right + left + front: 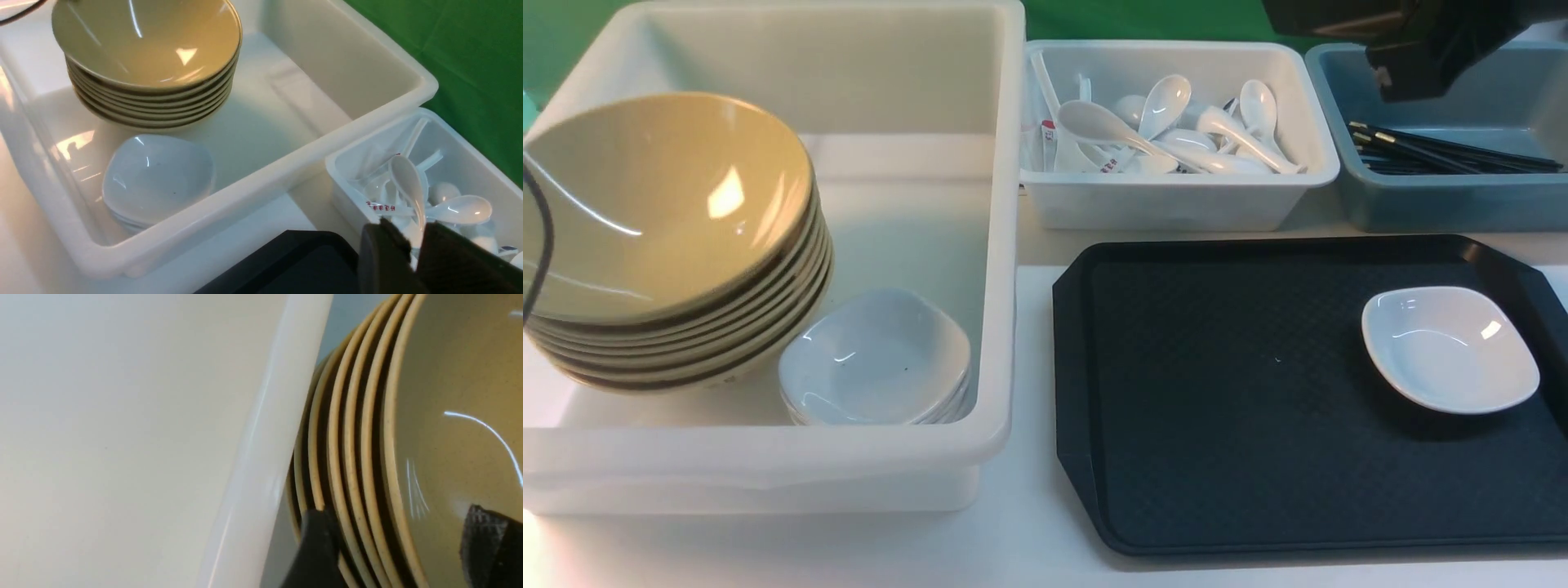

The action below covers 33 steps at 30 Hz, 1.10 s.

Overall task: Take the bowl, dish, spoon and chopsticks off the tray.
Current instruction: Use the left arm to grab the plate

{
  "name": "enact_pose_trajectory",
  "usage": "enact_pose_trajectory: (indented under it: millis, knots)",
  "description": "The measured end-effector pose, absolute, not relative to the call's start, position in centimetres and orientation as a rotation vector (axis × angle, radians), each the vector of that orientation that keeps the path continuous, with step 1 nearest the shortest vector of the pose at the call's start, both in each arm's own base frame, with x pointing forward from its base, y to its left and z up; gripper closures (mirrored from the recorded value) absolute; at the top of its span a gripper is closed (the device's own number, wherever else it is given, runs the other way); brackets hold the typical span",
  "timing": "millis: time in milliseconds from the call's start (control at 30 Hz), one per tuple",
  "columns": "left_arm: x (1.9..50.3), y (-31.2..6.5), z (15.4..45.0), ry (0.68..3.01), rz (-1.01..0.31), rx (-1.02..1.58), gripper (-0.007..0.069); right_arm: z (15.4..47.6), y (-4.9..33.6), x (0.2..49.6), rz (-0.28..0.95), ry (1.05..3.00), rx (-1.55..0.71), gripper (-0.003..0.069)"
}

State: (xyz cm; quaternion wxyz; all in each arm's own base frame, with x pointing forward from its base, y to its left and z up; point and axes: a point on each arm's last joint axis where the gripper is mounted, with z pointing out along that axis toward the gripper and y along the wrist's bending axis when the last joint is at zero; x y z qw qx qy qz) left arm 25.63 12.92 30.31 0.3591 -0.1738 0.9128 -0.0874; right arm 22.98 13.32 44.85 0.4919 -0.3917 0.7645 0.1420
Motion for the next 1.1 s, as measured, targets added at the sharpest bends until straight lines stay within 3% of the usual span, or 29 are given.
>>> enact_pose_trajectory:
  millis: [133, 300, 433, 533, 700, 733, 767, 933, 1000, 1100]
  knots:
    - [26.0, 13.1, 32.3, 2.337, -0.199, -0.387, 0.0036, 44.8, 13.3, 22.9, 0.348, 1.865, -0.959, 0.0491]
    - [25.6, 12.9, 36.4, 2.324, -0.175, -0.380, 0.0009, 44.7, 13.3, 22.9, 0.348, 1.866, -0.961, 0.0491]
    - [25.0, 10.8, 40.7, 2.283, -0.123, -0.306, 0.0097, 44.7, 13.3, 22.9, 0.339, 1.865, -0.962, 0.0491]
    - [25.3, 5.5, 43.3, 2.255, -0.131, -0.059, 0.0285, 45.0, 13.0, 23.0, 0.296, 1.861, -0.959, 0.0491]
    - [27.3, -4.1, 42.0, 2.284, -0.229, 0.398, 0.0582, 45.7, 11.6, 23.3, 0.137, 1.942, -0.873, 0.0491]
    - [27.4, -4.4, 41.9, 2.284, -0.225, 0.415, 0.0588, 45.7, 11.5, 23.3, 0.127, 1.950, -0.870, 0.0491]
    - [28.6, -7.8, 40.6, 2.285, -0.243, 0.556, 0.0619, 45.8, 10.7, 23.3, 0.047, 2.003, -0.831, 0.0491]
    - [31.0, -14.8, 37.8, 2.277, -0.271, 0.802, 0.0636, 45.5, 8.3, 22.9, -0.185, 2.176, -0.700, 0.0491]
    - [32.4, -19.3, 36.6, 2.257, -0.315, 0.912, 0.0636, 45.2, 7.0, 22.2, -0.293, 2.279, -0.609, 0.0491]
    - [33.7, -24.1, 35.4, 2.224, -0.396, 0.992, 0.0636, 45.8, 5.9, 21.1, -0.310, 2.289, -0.521, 0.0494]
